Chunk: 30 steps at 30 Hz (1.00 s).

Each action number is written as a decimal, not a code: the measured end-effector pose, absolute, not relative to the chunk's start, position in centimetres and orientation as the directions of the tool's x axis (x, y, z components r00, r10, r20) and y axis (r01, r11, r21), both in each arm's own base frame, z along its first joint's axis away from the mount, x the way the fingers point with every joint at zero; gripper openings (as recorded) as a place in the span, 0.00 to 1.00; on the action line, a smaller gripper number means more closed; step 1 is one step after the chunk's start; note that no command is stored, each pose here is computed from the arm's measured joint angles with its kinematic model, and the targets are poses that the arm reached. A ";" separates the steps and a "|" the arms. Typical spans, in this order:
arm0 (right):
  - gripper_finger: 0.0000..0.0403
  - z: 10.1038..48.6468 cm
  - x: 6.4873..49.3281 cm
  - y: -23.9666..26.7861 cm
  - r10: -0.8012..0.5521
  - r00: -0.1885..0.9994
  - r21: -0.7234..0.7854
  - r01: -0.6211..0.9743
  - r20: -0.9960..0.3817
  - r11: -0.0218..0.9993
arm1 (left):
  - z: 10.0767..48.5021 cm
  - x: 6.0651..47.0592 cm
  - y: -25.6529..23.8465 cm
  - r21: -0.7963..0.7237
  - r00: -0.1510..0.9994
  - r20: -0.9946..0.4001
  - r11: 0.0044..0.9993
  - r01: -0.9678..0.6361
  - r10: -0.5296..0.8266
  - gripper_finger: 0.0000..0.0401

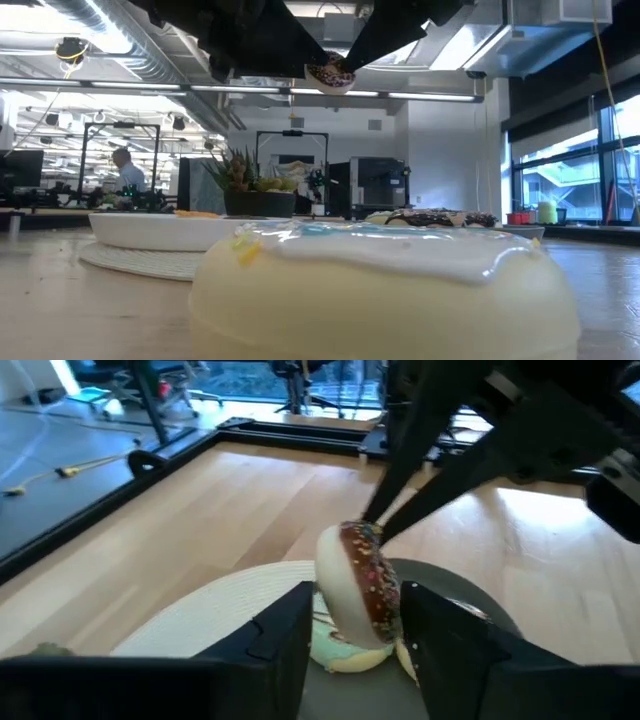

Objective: Pick & Place donuts
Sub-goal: Put the small brown donut on the white plate

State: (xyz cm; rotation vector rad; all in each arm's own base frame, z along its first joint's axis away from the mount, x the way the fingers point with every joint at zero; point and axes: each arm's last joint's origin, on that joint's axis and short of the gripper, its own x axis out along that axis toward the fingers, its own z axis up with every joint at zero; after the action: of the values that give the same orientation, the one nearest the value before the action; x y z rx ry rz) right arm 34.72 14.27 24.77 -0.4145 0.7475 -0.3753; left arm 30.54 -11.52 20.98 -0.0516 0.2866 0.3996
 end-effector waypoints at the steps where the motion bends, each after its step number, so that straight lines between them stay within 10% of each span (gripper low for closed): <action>1: 0.04 24.8 34.7 14.3 -0.467 0.675 -0.487 0.179 -0.571 0.855 | 21.0 30.5 -11.5 0.009 0.878 -0.282 0.916 -0.400 0.387 0.35; 16: 0.07 24.7 34.7 14.4 -0.431 0.677 -0.477 0.133 -0.597 0.869 | 21.0 30.5 -11.5 0.010 0.878 -0.282 0.917 -0.400 0.386 0.10; 30: 0.42 27.8 29.4 14.6 -0.340 0.621 -0.439 -0.007 -0.706 0.899 | 21.1 29.3 -11.4 -0.045 0.859 -0.380 0.921 -0.388 0.343 0.05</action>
State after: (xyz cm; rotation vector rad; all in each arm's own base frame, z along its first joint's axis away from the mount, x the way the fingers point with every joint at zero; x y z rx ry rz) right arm 29.39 14.56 27.82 -0.4258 0.8860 -0.1983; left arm 29.30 -11.36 21.14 -0.1218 0.3759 0.3844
